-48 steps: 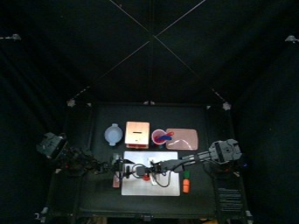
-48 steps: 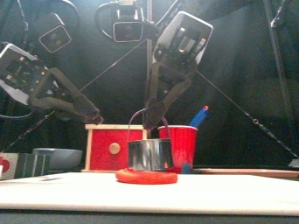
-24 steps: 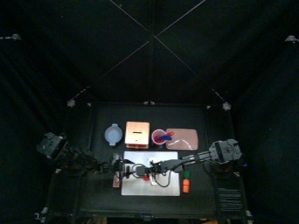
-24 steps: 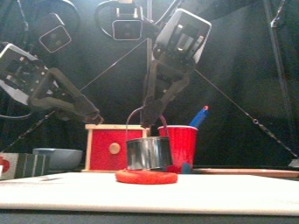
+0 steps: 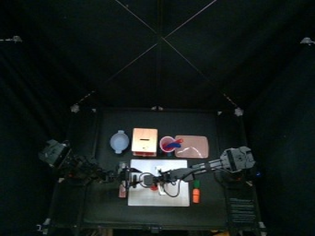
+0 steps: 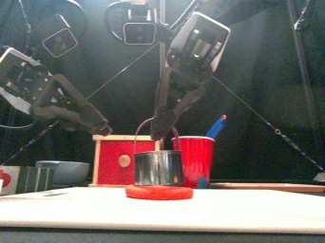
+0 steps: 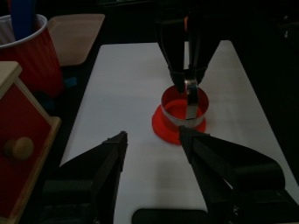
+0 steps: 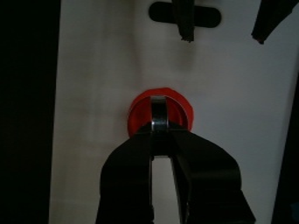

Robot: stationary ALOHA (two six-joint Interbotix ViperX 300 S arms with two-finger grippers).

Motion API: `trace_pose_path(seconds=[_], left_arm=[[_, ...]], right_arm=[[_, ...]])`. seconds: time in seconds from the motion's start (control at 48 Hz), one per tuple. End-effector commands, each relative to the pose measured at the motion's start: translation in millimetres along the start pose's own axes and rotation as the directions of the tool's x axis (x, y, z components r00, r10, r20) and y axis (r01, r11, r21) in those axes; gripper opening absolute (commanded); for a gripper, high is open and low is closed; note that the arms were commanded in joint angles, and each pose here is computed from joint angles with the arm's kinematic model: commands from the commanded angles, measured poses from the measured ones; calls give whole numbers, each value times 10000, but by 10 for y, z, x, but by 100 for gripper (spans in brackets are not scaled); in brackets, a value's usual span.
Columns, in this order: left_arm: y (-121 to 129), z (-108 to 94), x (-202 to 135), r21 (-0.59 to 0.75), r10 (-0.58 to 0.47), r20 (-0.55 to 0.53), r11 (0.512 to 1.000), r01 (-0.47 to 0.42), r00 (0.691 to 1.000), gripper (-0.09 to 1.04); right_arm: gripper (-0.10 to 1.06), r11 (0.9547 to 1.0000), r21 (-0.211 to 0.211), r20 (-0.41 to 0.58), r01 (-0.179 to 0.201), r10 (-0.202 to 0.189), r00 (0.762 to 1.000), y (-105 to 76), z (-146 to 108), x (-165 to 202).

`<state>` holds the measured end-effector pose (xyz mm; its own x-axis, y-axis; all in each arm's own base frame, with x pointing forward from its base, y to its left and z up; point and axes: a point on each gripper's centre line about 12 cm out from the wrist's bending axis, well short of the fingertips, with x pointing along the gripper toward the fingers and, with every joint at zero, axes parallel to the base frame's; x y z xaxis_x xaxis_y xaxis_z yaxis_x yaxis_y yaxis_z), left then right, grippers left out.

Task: Get the cutter from the drawer then cut the dough then place the extra dough in the bowl
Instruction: Cut the dough

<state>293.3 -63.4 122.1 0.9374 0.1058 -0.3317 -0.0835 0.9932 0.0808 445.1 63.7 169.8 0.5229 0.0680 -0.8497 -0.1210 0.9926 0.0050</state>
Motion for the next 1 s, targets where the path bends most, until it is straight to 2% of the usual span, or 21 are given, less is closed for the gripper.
trace_pose_path(seconds=[0.021,0.229,0.333,0.521,0.604,0.688,0.833,1.0], left_arm=[[-6,62,22,-99,16,193,9999,-14,9998,87],[-11,72,27,-72,3,225,10000,-1,9997,87],[-18,88,35,-67,-11,270,10000,13,9996,87],[-77,178,71,122,-308,593,9995,301,9978,87],[-118,221,91,269,-534,764,9983,514,9956,87],[-161,246,139,371,-667,858,9973,637,9941,87],[-267,230,260,422,-770,777,9964,739,9940,87],[-436,156,403,492,-811,677,9958,778,9944,89]], right_arm=[[42,10000,14,675,32,-33,9977,-28,110,-187],[44,10000,-39,508,68,-65,9987,-32,46,-146],[49,9998,-142,449,141,-134,9989,-41,20,-140],[72,9996,-208,482,179,-169,9987,-45,2,-154],[83,9996,-232,788,172,-153,9968,-38,38,-200],[90,9992,-346,1203,189,-147,9926,-20,96,-266],[91,9985,-484,1798,254,-163,9836,-18,138,-381],[92,9938,-1002,2261,474,-237,9738,-33,-42,-413]])
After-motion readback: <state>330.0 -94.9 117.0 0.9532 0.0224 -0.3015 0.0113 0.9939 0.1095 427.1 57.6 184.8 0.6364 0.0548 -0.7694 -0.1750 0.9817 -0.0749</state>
